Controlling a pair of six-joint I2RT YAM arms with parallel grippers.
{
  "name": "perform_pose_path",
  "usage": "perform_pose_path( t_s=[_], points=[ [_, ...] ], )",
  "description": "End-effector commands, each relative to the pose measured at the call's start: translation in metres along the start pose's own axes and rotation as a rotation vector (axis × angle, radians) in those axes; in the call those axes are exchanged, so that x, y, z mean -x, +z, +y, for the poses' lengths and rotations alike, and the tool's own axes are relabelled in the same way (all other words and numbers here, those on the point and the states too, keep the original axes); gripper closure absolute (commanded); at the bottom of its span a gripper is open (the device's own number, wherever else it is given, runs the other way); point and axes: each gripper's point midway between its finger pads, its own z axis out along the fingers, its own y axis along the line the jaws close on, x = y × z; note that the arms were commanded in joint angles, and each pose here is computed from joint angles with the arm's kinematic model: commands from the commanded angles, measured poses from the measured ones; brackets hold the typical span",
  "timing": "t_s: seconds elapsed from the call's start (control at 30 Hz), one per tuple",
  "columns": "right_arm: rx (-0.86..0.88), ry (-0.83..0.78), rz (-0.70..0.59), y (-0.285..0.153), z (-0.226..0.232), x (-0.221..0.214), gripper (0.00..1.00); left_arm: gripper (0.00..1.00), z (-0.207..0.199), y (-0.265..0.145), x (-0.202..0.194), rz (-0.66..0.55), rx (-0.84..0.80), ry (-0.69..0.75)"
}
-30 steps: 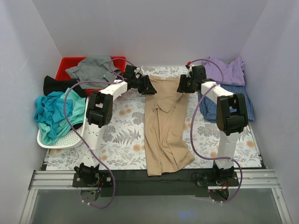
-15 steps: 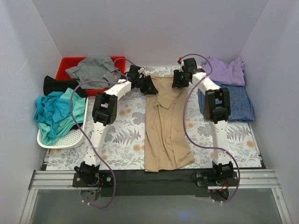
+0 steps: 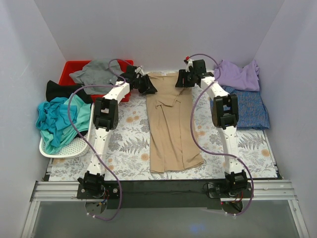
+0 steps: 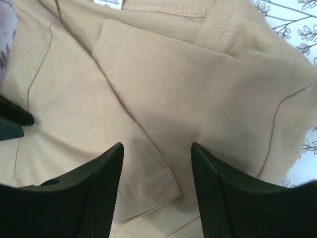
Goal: Fold and stack the t-shirts
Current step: Fold the tshirt
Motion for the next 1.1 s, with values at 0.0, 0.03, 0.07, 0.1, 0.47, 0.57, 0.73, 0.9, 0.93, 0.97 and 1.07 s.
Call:
perform_pose_path(
  t_s=[0.0, 0.03, 0.07, 0.1, 0.47, 0.57, 0.73, 0.9, 0.93, 0.97, 1.07],
  points=[
    [0.028, -0.056, -0.029, -0.021, 0.016, 0.008, 0.37, 0.71, -0.026, -0.017, 0.011, -0.044, -0.003, 0.116],
    [0.031, -0.09, -0.086, -0.042, 0.027, 0.032, 0.36, 0.71, -0.035, -0.02, 0.013, -0.053, -0.018, 0.135],
    [0.029, -0.103, -0.08, -0.047, 0.028, 0.026, 0.36, 0.71, -0.051, -0.024, 0.016, -0.066, -0.043, 0.164],
    [0.033, -0.127, -0.113, -0.056, 0.033, 0.037, 0.36, 0.7, -0.061, -0.027, 0.016, -0.068, -0.062, 0.18],
    [0.091, -0.139, -0.153, -0.158, 0.094, 0.028, 0.36, 0.7, -0.142, -0.086, -0.049, -0.016, -0.094, 0.22],
    [0.176, -0.113, -0.024, -0.173, 0.124, -0.044, 0.39, 0.71, -0.115, -0.109, -0.105, 0.008, 0.02, 0.154],
    [0.321, -0.126, 0.172, -0.205, 0.202, -0.162, 0.41, 0.72, -0.088, -0.166, -0.165, -0.041, 0.148, 0.085],
    [0.379, -0.101, 0.268, -0.232, 0.239, -0.236, 0.4, 0.72, -0.08, -0.203, -0.243, 0.004, 0.166, 0.006],
    [0.375, -0.089, 0.279, -0.235, 0.24, -0.243, 0.4, 0.72, -0.079, -0.205, -0.255, 0.022, 0.16, -0.007],
    [0.363, -0.073, 0.289, -0.236, 0.24, -0.249, 0.4, 0.72, -0.077, -0.206, -0.265, 0.042, 0.157, -0.015],
    [0.266, -0.062, 0.279, -0.239, 0.228, -0.262, 0.4, 0.72, -0.075, -0.206, -0.298, 0.129, 0.139, -0.033]
  ],
)
